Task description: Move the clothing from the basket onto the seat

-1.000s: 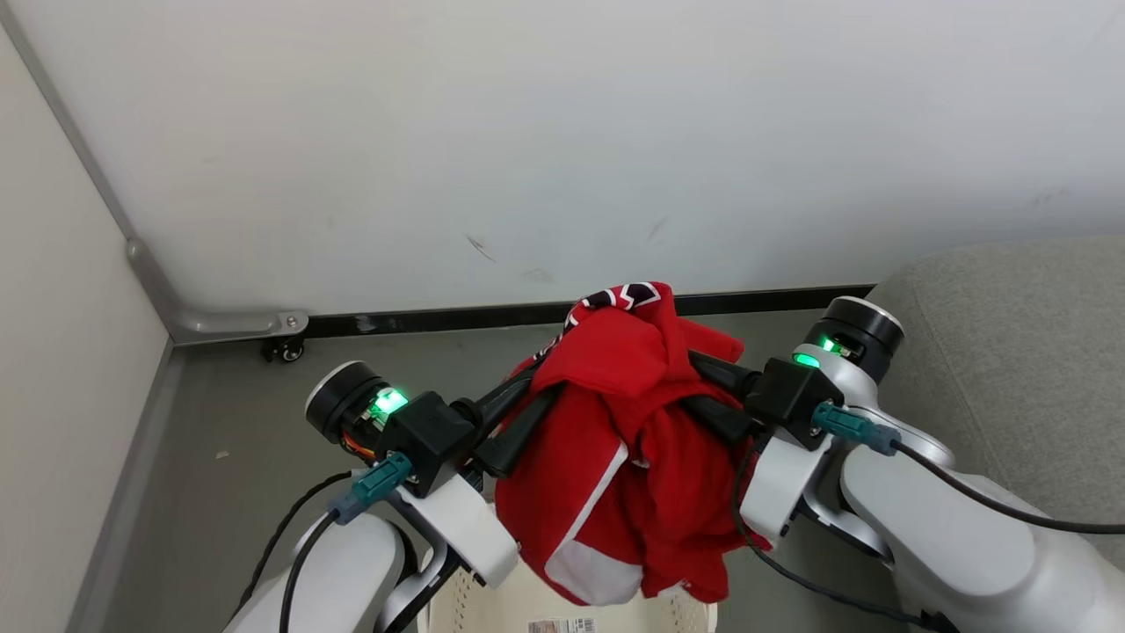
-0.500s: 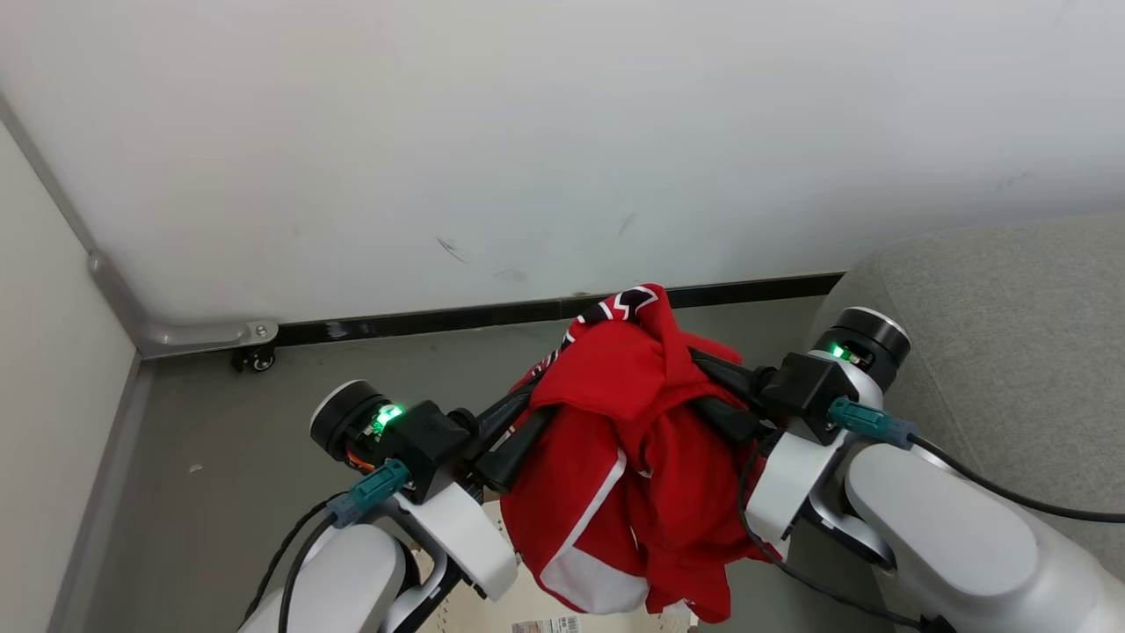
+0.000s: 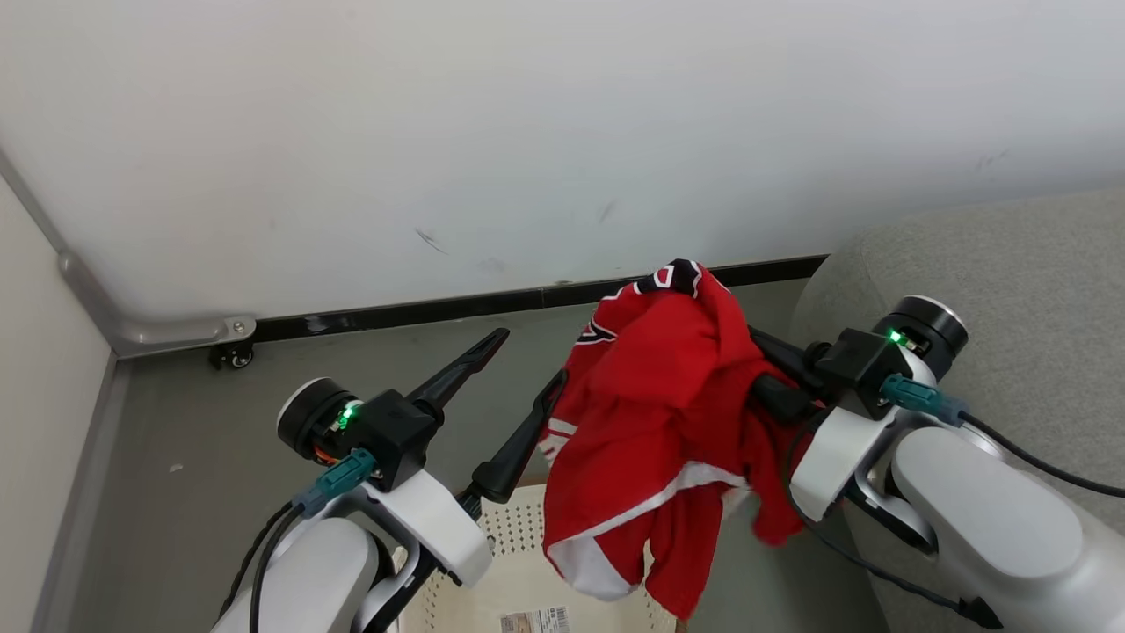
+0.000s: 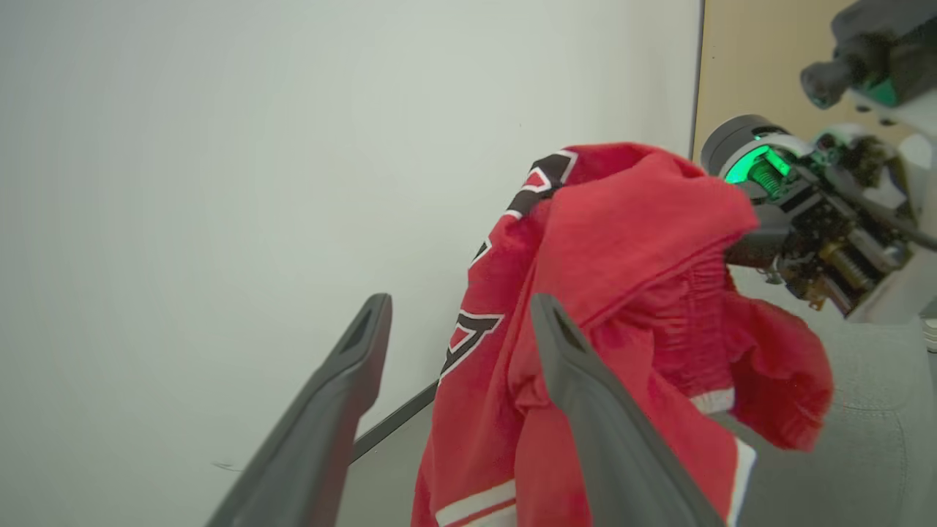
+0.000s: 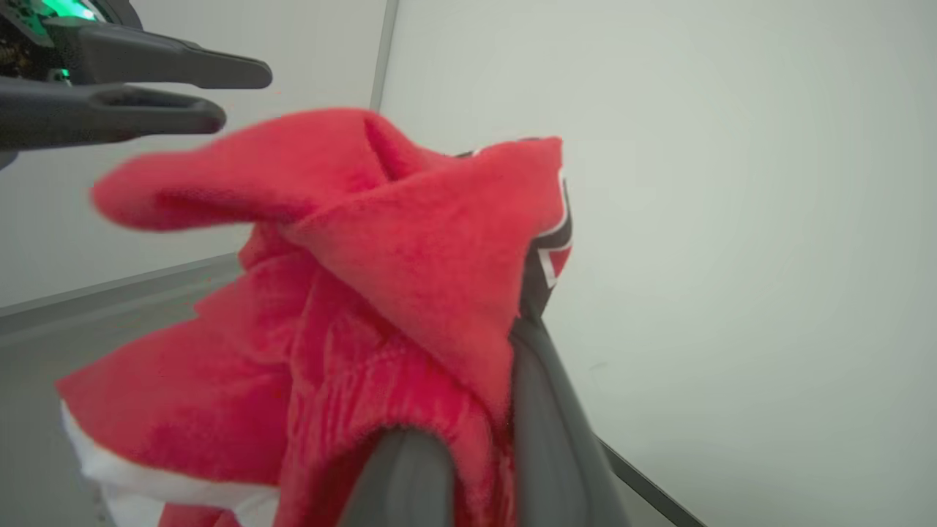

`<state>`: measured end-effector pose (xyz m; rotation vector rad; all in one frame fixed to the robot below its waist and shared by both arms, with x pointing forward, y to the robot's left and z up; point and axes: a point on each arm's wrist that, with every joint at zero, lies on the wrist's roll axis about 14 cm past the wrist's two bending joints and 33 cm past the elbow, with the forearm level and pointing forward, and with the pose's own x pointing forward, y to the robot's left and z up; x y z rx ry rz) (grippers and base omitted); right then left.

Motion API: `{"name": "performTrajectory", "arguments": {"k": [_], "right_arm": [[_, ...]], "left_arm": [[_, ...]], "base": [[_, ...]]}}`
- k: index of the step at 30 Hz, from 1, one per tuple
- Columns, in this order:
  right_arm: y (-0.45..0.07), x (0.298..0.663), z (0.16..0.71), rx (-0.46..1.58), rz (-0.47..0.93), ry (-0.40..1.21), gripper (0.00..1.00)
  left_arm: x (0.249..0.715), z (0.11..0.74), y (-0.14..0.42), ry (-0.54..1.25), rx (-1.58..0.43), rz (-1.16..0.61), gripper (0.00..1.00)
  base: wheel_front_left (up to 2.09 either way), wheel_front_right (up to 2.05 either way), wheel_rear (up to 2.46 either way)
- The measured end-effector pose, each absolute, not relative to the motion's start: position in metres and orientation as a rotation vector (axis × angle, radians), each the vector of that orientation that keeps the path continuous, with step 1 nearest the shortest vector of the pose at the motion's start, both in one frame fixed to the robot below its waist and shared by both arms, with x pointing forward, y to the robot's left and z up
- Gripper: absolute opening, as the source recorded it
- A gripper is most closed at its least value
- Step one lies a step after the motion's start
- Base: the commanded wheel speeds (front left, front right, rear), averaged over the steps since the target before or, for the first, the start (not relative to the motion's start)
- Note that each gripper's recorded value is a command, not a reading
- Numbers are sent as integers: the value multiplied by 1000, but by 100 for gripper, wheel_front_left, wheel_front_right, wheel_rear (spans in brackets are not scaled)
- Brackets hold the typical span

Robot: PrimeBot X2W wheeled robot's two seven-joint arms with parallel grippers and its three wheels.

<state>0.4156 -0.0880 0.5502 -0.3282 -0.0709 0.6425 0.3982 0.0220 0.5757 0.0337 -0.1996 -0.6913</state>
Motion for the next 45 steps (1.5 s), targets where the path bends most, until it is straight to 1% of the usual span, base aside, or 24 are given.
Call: {"name": "performTrajectory", "arguments": {"k": [6,22,45], "right_arm": [[-96,418,549,-316,622,-62,0],[-134,419,539,-325,542,-23,0],[-192,399,536,-290,387,-3,0]], "left_arm": [[400,570,21,-186,44,-702,100],[390,556,-2,-155,58,-808,100],[361,557,-52,-147,22,-1016,100]], "base": [[0,0,0],[0,0,0],[0,0,0]]}}
